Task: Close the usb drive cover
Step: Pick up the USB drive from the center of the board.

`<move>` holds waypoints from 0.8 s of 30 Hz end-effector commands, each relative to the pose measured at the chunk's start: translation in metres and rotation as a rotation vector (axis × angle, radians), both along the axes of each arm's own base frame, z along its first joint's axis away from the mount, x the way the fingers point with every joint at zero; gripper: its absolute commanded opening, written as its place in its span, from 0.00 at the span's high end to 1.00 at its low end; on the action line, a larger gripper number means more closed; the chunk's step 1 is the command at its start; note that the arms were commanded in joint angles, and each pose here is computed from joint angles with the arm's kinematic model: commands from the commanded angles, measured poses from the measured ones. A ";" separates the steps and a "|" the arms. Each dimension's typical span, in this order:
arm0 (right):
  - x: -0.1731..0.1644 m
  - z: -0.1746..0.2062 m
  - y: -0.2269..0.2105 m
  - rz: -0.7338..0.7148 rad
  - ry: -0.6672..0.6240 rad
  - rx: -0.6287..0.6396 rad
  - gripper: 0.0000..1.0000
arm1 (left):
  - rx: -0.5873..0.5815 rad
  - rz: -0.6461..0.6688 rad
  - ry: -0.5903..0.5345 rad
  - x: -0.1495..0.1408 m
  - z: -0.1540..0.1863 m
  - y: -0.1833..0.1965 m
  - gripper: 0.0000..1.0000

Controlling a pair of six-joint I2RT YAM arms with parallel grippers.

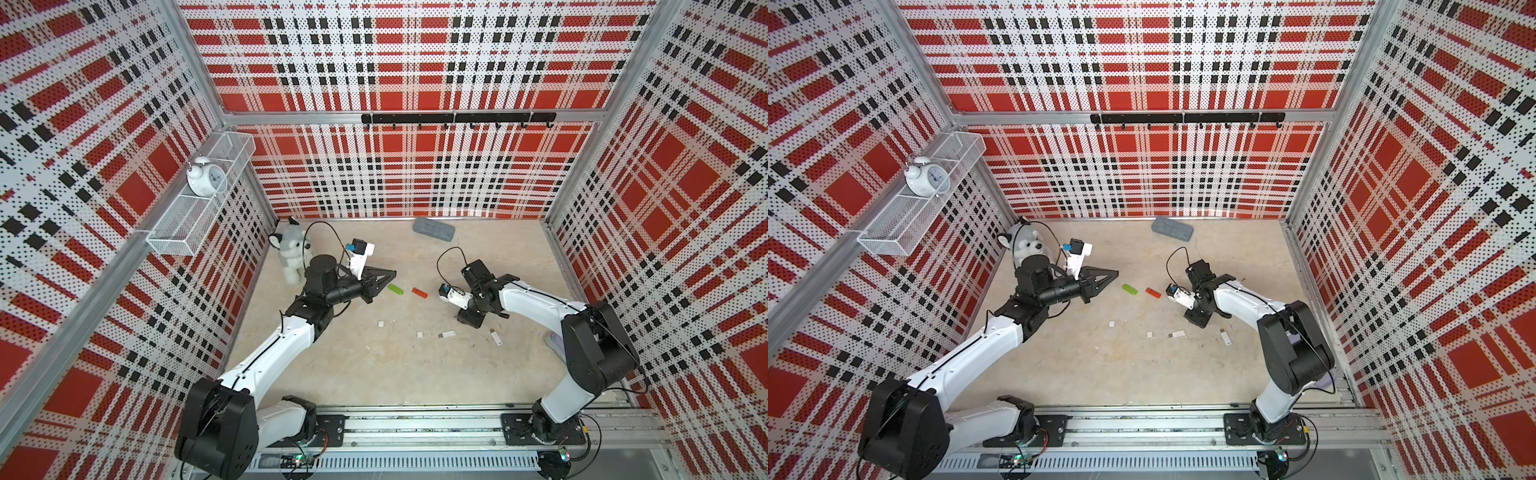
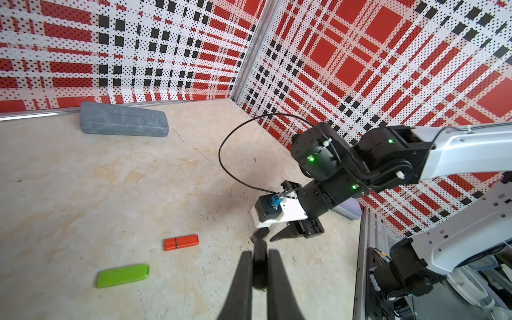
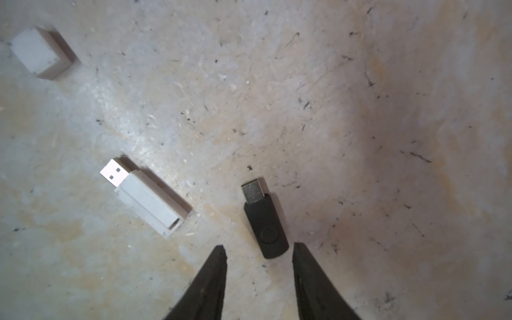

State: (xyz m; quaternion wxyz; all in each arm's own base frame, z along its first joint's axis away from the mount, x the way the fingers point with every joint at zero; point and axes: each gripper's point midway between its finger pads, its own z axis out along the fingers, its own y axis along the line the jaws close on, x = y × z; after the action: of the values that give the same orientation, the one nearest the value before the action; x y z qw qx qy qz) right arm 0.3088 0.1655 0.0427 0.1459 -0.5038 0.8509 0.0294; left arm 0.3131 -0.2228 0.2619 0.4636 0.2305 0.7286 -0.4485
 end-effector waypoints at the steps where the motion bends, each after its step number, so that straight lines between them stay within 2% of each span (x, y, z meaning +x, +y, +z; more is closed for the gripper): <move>1: -0.003 -0.008 0.000 0.028 0.049 -0.005 0.56 | -0.004 -0.017 -0.013 -0.001 -0.001 0.001 1.00; 12: -0.008 -0.034 -0.009 0.018 0.144 -0.028 0.57 | 0.000 -0.031 0.011 0.001 -0.007 -0.001 1.00; 24: -0.012 -0.051 -0.010 -0.002 0.190 -0.037 0.68 | 0.004 -0.034 0.030 0.002 -0.011 -0.002 1.00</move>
State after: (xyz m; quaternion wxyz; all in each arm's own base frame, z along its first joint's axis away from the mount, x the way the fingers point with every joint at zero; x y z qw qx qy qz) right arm 0.3106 0.1600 0.0167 0.0966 -0.5078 0.8548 0.0457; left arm 0.3148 -0.2249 0.2506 0.4450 0.2313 0.7351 -0.4562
